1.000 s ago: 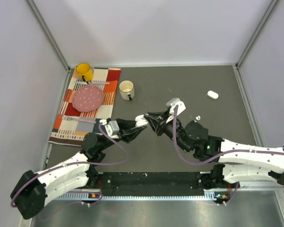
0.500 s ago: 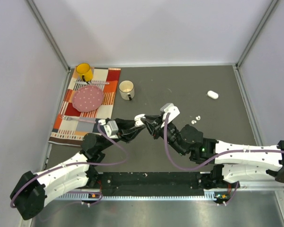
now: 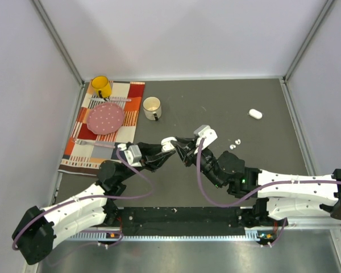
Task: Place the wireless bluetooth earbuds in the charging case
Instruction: Insert the right earbud into the right side groove of the charging case.
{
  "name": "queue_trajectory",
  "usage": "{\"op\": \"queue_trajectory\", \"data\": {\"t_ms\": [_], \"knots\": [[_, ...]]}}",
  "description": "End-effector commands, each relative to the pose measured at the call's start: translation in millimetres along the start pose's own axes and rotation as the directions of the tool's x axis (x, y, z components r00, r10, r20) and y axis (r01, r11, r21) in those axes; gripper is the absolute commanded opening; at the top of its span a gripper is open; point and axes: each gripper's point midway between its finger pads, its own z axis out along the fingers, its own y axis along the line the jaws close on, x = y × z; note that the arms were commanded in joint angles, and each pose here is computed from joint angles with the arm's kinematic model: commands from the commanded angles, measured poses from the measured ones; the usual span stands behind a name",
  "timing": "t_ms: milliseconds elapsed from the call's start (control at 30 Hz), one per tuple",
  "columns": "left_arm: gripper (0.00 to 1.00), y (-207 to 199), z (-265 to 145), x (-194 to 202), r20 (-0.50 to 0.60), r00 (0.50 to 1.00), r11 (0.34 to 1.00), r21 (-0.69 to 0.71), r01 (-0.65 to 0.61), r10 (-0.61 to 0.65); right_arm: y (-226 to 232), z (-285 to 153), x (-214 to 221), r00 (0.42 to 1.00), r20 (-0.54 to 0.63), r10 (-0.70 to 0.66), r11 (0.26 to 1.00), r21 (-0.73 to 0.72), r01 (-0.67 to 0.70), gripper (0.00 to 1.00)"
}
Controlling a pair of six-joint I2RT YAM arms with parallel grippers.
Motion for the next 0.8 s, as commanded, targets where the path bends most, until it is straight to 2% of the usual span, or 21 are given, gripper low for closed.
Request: {"op": "queue_trajectory", "data": {"t_ms": [0,767], "knots": [[0.00,0.2,7.1,-30.3,0.099,0.995,1.000,0.001,-0.022,0.021,1.2,-2.7,-8.8,1.000,0.026,0.000,1.000,0.004,0.000,0.00],[0.00,5.7,6.2,-35.0,0.117,0.993,0.999,-0.032,-0.029,0.032,6.0,-7.0,27.2,0.990,-0.078,-0.118,0.992,-0.054,0.114,0.00]]}}
